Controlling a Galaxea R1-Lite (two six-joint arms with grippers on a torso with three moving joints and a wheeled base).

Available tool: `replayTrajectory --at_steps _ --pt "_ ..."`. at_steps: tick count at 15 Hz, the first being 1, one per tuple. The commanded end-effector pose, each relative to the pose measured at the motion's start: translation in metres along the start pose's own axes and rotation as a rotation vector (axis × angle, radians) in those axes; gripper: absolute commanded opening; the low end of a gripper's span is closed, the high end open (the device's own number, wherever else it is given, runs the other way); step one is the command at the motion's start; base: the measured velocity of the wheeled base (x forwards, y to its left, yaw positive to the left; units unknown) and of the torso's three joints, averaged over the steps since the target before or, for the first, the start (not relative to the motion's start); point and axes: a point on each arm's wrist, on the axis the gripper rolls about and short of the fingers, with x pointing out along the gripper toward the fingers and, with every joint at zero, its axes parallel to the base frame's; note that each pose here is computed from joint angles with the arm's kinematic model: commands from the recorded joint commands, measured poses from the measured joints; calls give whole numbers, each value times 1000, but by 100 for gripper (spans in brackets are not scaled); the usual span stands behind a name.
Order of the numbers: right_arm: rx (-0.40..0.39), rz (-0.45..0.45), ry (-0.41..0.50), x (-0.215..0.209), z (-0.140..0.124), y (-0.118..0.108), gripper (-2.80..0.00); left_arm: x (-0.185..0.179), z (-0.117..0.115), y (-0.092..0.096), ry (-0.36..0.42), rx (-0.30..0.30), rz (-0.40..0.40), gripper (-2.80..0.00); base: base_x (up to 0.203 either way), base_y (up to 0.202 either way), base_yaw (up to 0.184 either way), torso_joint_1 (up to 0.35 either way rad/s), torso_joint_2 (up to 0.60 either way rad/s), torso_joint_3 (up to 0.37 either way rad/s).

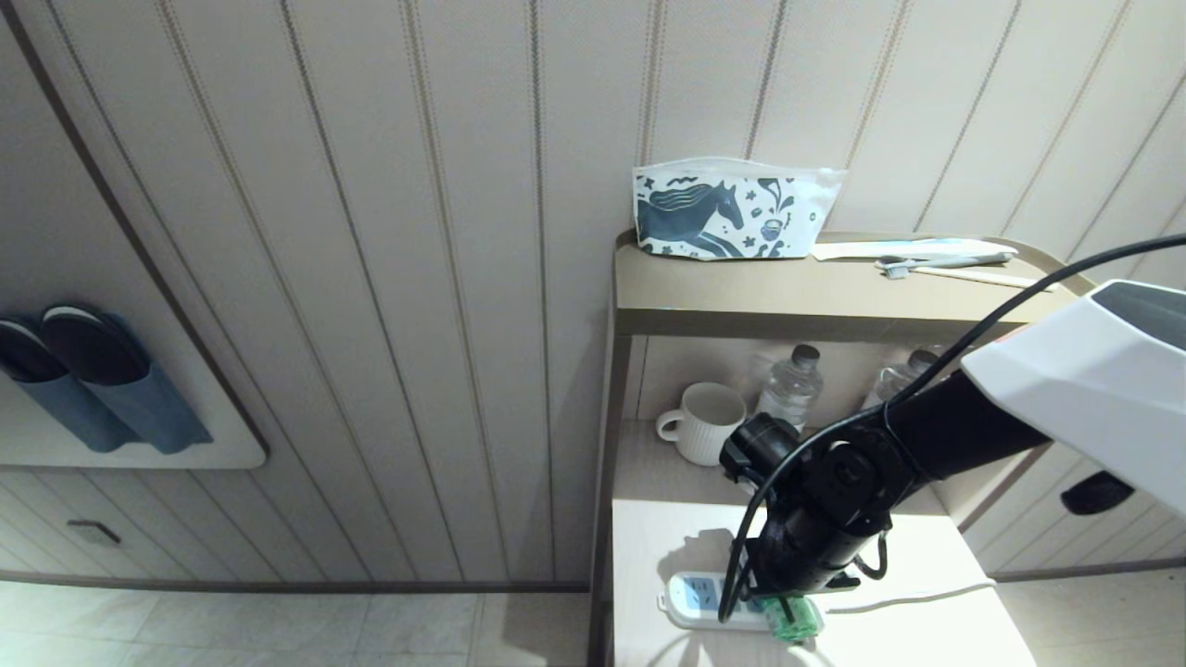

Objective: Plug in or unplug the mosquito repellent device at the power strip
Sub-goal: Hold the socket with your left hand and unplug it with your right hand

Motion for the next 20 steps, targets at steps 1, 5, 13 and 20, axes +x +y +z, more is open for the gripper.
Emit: replayTrajectory --at_steps 1,5,13,20 --pt "-4 6 -9 -4 -1 2 -280 54 27 -1 232 -55 -62 -280 0 0 0 0 0 0" --pt "-17 14 -18 -6 0 7 -280 127 4 -12 608 -72 -391 -280 0 0 0 0 0 0" --pt "-46 29 -30 -6 1 20 -280 176 -79 -134 780 268 -729 -280 0 0 0 0 0 0" --pt "-46 27 -31 -5 2 20 -280 184 -145 -235 747 341 -758 -280 0 0 0 0 0 0"
